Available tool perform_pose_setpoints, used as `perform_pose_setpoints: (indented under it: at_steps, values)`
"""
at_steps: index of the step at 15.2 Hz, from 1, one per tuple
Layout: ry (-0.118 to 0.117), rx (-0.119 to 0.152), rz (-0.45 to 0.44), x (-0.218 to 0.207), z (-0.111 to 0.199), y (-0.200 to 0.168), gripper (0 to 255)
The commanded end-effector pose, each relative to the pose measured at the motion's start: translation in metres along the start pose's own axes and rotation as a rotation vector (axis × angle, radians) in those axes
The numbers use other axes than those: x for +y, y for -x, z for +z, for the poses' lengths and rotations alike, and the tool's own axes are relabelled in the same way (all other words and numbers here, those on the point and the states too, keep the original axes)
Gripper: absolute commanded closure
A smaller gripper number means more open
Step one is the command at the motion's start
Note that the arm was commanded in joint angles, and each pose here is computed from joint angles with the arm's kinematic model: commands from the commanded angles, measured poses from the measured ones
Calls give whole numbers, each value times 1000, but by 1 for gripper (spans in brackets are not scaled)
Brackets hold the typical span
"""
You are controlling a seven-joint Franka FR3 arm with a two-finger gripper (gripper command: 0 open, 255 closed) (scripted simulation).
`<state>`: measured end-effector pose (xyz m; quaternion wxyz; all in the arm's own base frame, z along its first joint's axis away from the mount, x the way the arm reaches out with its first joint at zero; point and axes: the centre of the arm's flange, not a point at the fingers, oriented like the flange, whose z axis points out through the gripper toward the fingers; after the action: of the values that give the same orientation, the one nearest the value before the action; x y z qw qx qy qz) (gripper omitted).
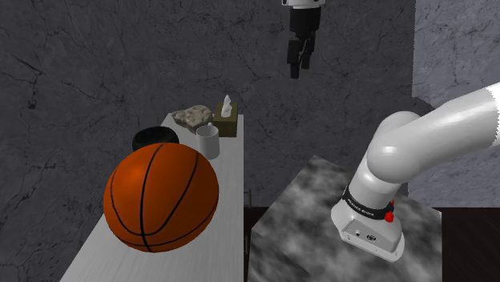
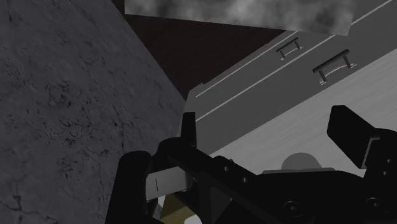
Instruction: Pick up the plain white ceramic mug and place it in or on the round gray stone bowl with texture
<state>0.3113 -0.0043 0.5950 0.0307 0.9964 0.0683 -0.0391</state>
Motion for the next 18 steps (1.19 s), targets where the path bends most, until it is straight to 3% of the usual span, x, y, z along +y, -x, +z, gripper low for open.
perform_pose_setpoints:
  at_steps: [1,18]
  values:
    - [0,0,0,0,0,0,0]
    - [-20,75,73,-119,108,-143,0]
